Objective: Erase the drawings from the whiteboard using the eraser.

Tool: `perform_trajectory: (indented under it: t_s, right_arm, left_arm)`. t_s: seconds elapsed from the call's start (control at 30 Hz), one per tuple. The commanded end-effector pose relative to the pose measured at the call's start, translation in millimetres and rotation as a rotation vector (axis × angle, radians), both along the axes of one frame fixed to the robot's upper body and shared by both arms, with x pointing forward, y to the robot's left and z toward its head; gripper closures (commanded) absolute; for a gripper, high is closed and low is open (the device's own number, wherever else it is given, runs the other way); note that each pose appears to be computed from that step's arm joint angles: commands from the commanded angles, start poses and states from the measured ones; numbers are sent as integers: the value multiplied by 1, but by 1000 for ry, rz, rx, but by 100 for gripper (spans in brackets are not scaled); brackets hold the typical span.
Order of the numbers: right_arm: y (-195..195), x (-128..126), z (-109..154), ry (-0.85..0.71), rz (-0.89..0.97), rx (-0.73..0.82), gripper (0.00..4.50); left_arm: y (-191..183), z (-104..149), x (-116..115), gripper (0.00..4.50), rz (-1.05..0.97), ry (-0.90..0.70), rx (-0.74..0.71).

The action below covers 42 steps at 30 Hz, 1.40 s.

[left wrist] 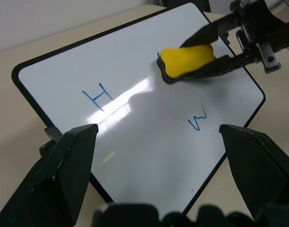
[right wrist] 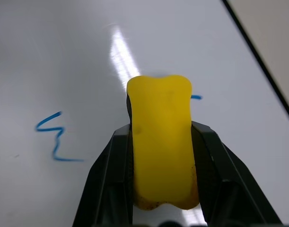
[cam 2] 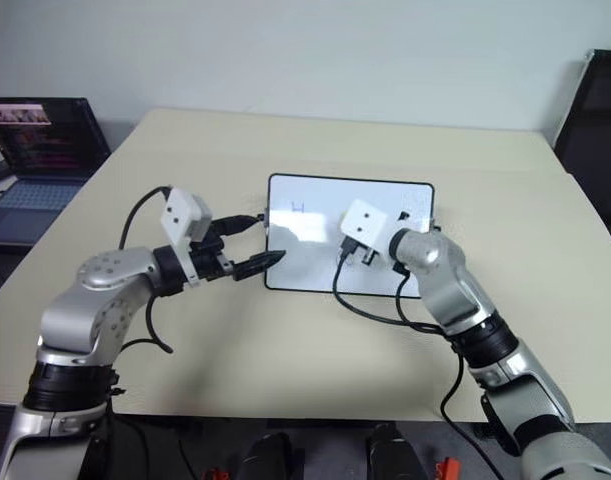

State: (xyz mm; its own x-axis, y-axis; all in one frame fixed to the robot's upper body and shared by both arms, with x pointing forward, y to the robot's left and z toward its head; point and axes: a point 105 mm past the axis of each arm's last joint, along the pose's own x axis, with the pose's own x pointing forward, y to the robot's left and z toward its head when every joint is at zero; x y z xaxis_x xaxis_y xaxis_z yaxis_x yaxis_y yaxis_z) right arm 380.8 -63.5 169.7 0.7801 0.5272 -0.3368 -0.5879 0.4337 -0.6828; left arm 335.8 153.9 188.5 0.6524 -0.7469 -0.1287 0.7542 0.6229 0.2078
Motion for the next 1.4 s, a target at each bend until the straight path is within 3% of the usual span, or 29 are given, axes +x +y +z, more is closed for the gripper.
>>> perform_trajectory:
  t_s: [0.03, 0.2, 0.6, 0.73, 0.8, 0.93, 1.03, 1.23, 1.4]
  right_arm:
    - [-15, 6, -4, 6, -68, -33, 319]
    - [-24, 26, 28, -172, -177, 22, 319]
    - [-12, 1, -9, 35, -45, -21, 319]
    - [-15, 9, 13, -92, -85, 47, 319]
    - [-13, 10, 33, -167, -77, 154, 319]
    - [-7, -5, 52, -177, -15, 415, 319]
    - [-8, -33, 57, -145, 78, 572, 319]
    - [-42, -71, 51, -130, 89, 737, 319]
    - [-47, -80, 24, -90, 53, 694, 319]
  left_arm:
    - [1, 10, -1, 0, -4, -40, 7]
    - [-1, 9, -3, 0, -11, -40, 6]
    - [3, 6, -3, 0, 3, -35, 4]
    - [6, 5, -2, 0, 28, -34, -6]
    - [13, 8, 0, 0, 67, -48, -38]
    - [32, 15, 4, 0, 167, -84, -119]
    - [57, 14, 2, 0, 257, -109, -192]
    - [81, 3, -3, 0, 386, -142, -244]
    - [75, -1, -3, 0, 390, -145, -249]
